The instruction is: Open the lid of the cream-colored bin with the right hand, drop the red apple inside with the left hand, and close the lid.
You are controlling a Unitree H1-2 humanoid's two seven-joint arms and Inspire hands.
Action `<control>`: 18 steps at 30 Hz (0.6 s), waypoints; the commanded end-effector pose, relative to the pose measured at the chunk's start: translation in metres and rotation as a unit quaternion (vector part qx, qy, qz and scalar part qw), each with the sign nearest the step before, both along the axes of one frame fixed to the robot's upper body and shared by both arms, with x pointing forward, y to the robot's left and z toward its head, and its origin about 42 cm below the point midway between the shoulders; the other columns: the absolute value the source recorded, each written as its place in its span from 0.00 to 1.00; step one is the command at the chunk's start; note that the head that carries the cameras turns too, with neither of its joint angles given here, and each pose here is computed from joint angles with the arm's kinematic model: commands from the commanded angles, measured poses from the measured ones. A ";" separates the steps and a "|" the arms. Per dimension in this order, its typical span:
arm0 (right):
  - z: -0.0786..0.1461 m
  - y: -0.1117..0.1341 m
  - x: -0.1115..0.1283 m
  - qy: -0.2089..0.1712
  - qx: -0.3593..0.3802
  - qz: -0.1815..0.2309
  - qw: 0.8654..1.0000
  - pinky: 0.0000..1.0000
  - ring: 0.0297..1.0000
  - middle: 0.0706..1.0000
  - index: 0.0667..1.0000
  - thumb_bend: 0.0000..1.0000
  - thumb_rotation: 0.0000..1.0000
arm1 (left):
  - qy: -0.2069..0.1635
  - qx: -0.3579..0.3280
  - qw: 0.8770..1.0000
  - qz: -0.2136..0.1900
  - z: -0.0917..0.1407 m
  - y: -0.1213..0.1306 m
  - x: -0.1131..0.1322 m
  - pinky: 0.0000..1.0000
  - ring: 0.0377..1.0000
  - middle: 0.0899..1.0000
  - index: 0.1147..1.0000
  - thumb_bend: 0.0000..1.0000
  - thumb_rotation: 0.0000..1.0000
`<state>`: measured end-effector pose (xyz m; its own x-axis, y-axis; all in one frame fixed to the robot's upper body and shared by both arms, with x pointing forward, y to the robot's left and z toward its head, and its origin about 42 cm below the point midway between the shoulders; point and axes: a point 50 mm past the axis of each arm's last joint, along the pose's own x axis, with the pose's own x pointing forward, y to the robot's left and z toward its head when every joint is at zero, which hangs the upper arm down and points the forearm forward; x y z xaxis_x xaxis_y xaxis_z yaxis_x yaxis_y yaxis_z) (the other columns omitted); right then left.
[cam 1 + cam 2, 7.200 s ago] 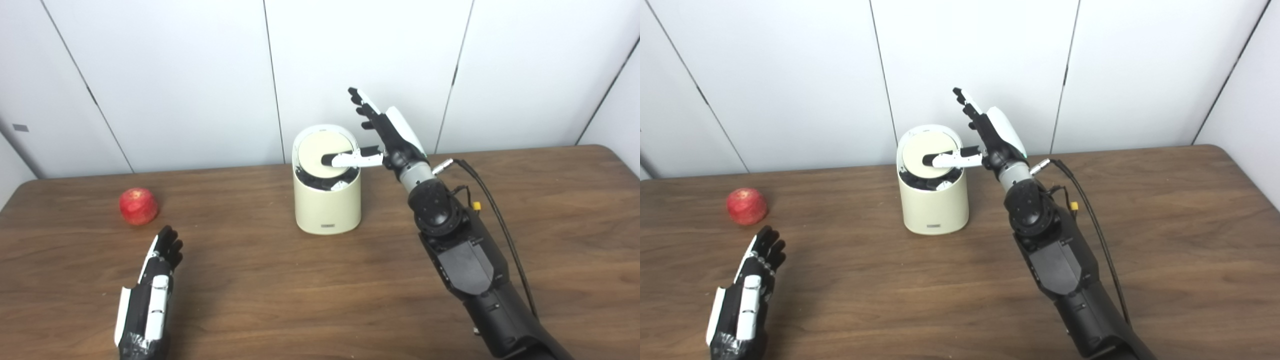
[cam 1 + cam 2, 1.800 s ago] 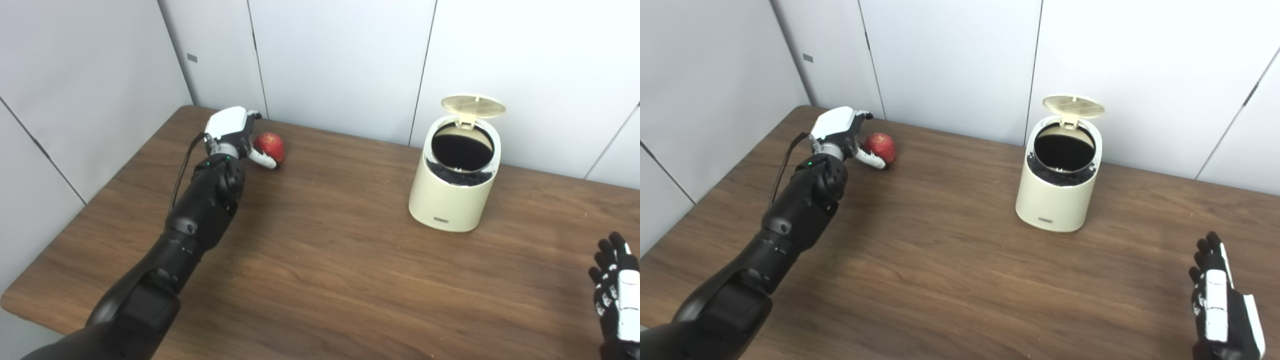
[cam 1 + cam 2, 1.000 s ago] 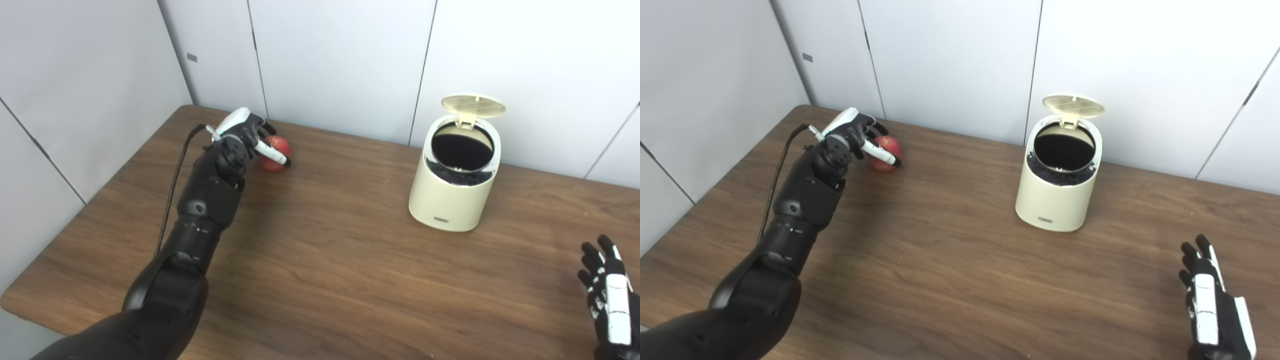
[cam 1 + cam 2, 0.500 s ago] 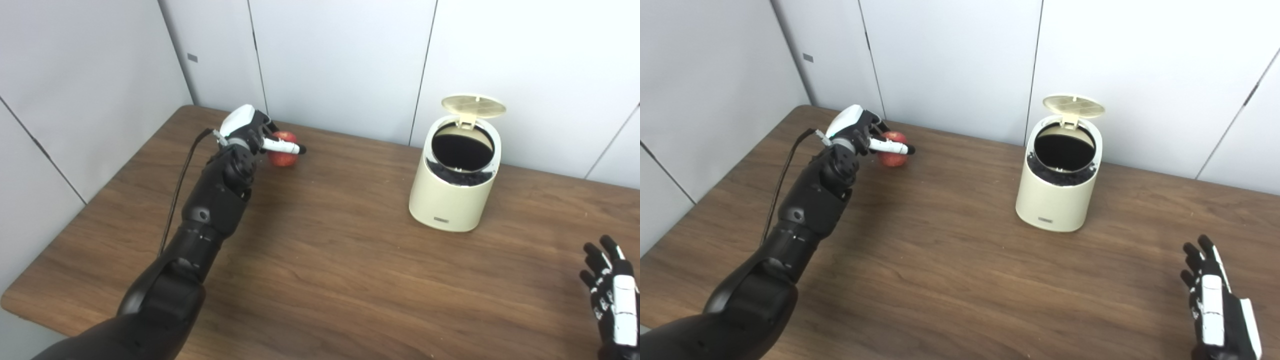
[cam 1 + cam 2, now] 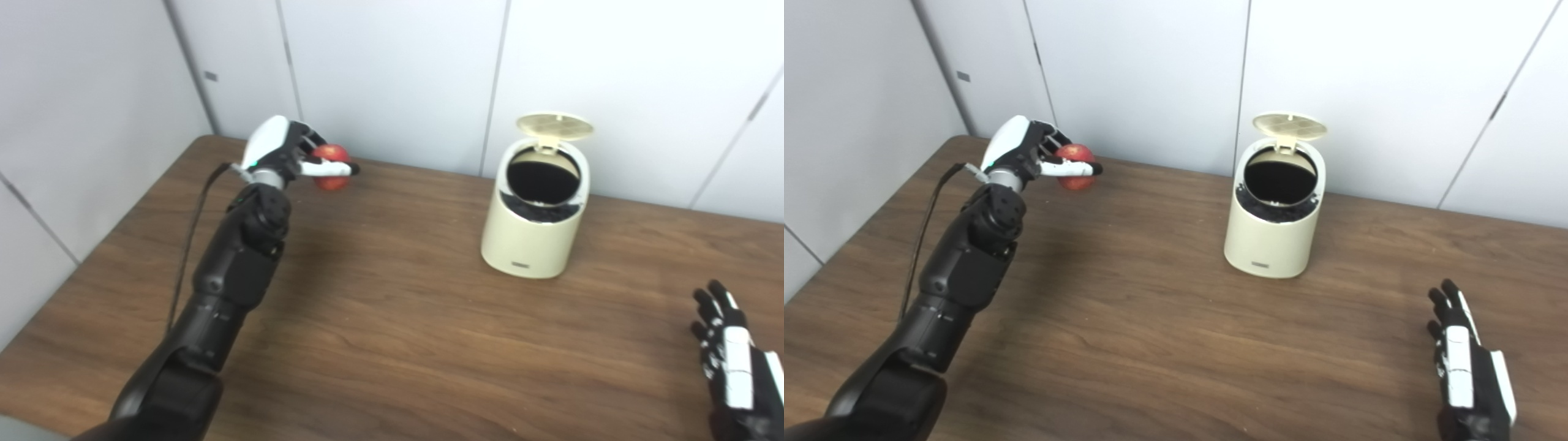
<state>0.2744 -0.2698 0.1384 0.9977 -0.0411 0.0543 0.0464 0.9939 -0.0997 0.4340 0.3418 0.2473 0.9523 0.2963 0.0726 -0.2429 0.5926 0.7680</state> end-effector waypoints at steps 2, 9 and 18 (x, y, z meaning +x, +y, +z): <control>0.003 0.000 0.005 -0.028 -0.002 0.003 1.000 0.96 0.97 0.93 0.95 0.53 1.00 | -0.077 -0.017 0.997 -0.013 0.030 -0.021 -0.008 0.39 0.38 0.43 0.42 0.50 0.00; -0.009 0.007 0.009 -0.025 0.008 0.009 1.000 0.97 0.97 0.93 0.97 0.53 1.00 | -0.130 -0.038 0.990 -0.048 0.034 -0.053 -0.026 0.30 0.34 0.41 0.45 0.50 0.00; -0.020 0.023 0.016 -0.026 0.021 0.008 0.999 1.00 0.99 0.95 1.00 0.57 1.00 | -0.170 -0.043 0.981 -0.087 0.042 -0.102 -0.027 0.33 0.36 0.38 0.45 0.50 0.00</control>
<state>0.2875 -0.2546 0.1229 0.9943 -0.0324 0.1020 0.0390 0.9973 -0.0630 0.4035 0.2503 0.2541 0.9545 0.1785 0.2388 -0.2929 0.7112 0.6390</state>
